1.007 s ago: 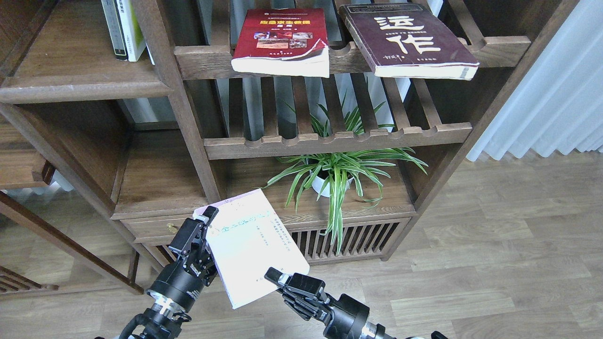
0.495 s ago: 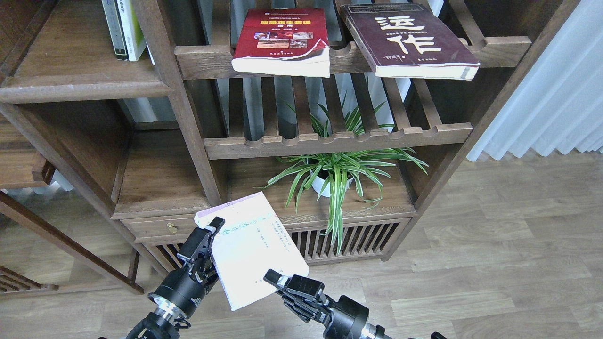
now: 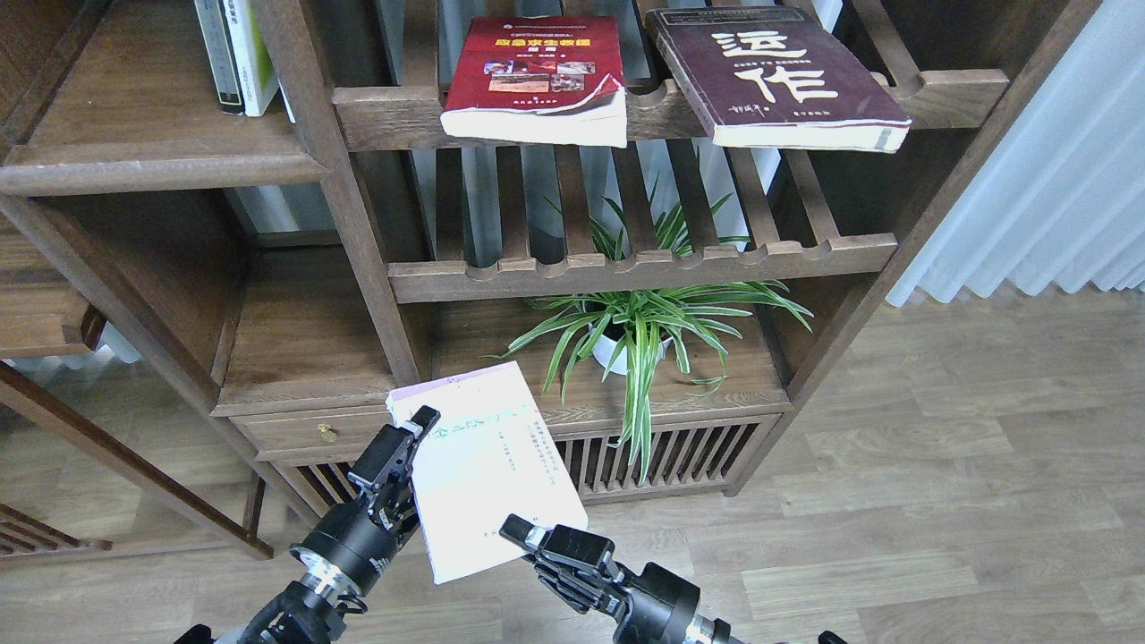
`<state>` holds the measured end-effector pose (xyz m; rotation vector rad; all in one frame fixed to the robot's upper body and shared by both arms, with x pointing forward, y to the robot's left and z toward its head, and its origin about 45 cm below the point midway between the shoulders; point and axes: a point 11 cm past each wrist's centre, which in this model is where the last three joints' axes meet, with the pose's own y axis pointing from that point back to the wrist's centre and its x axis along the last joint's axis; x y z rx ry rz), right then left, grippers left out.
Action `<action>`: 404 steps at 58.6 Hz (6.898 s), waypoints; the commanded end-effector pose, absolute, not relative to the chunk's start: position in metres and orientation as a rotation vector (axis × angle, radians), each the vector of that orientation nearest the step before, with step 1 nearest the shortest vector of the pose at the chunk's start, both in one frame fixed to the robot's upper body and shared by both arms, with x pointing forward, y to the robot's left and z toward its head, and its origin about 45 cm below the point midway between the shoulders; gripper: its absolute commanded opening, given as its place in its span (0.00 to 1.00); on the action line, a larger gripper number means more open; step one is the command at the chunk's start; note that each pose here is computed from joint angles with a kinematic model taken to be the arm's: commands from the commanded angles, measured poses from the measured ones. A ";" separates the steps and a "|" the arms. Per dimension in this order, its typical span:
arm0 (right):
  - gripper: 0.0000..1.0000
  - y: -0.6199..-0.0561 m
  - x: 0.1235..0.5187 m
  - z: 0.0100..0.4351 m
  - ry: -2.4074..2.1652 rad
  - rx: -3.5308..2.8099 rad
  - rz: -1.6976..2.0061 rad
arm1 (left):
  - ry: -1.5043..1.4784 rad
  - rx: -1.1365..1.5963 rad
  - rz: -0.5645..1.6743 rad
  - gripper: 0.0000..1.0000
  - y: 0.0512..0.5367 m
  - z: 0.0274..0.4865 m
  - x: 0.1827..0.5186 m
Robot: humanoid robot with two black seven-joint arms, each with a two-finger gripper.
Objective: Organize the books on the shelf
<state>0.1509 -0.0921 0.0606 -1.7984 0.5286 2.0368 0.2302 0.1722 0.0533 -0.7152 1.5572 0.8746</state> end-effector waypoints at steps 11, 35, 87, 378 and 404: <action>0.07 -0.093 0.150 0.060 0.532 -1.797 2.038 | 1.546 -0.716 0.866 0.61 0.171 0.057 0.236; 0.07 -0.093 0.149 0.059 0.541 -1.816 2.035 | 1.556 -0.687 0.834 0.15 0.165 0.058 0.234; 0.41 -0.106 0.158 0.049 0.616 -1.848 2.017 | 1.506 -0.513 0.900 0.00 0.213 0.048 0.219; 0.92 -0.164 0.283 0.121 0.843 -1.709 1.433 | 0.175 -0.279 1.146 0.63 0.363 0.399 0.495; 0.92 -0.164 0.283 0.121 0.844 -1.708 1.432 | 0.203 -0.345 1.146 0.87 0.371 0.401 0.492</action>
